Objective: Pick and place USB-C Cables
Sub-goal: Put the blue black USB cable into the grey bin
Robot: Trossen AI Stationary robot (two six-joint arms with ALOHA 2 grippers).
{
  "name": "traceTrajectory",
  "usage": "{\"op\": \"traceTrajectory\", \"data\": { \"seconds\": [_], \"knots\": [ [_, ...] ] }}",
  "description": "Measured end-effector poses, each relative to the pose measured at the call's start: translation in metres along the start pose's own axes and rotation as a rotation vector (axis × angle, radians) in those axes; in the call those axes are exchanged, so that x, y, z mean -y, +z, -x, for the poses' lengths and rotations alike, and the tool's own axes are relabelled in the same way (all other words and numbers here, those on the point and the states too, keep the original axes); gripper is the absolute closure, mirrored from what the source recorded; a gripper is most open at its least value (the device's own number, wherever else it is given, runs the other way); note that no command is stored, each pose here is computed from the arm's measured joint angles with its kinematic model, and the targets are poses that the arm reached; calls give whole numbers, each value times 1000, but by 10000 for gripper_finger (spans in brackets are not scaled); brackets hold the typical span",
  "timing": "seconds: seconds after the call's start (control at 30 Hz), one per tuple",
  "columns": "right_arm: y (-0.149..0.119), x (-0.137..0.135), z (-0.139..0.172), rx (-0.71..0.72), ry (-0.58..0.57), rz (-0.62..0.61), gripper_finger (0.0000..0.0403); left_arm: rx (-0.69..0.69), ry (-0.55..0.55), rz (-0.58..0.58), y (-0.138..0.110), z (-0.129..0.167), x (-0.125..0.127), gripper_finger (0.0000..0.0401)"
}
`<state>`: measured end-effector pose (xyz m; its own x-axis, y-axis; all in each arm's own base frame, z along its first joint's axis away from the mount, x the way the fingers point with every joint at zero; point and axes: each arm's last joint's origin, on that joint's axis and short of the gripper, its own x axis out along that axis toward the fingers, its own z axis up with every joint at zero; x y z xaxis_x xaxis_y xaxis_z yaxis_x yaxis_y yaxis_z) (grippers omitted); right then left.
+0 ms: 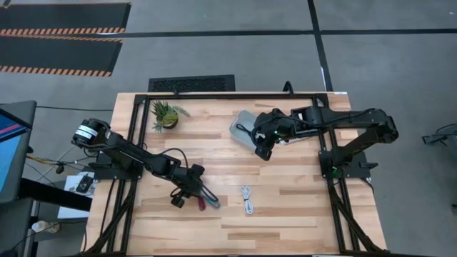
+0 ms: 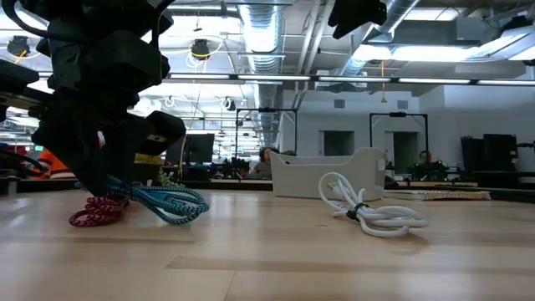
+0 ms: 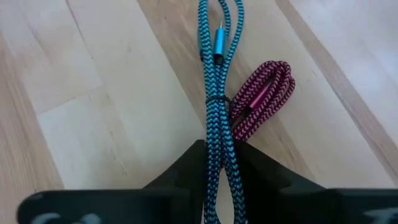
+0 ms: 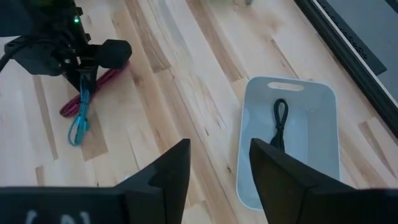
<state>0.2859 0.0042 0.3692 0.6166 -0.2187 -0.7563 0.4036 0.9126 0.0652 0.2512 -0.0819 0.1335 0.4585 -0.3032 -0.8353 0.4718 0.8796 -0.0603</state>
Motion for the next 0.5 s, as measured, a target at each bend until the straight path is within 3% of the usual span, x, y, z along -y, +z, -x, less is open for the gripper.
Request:
{"op": "traceTrajectory", "data": {
  "seconds": [0.5],
  "knots": [
    [0,0,0,0,0,0,227,21,29,18,2,13,-5,362]
  ]
}}
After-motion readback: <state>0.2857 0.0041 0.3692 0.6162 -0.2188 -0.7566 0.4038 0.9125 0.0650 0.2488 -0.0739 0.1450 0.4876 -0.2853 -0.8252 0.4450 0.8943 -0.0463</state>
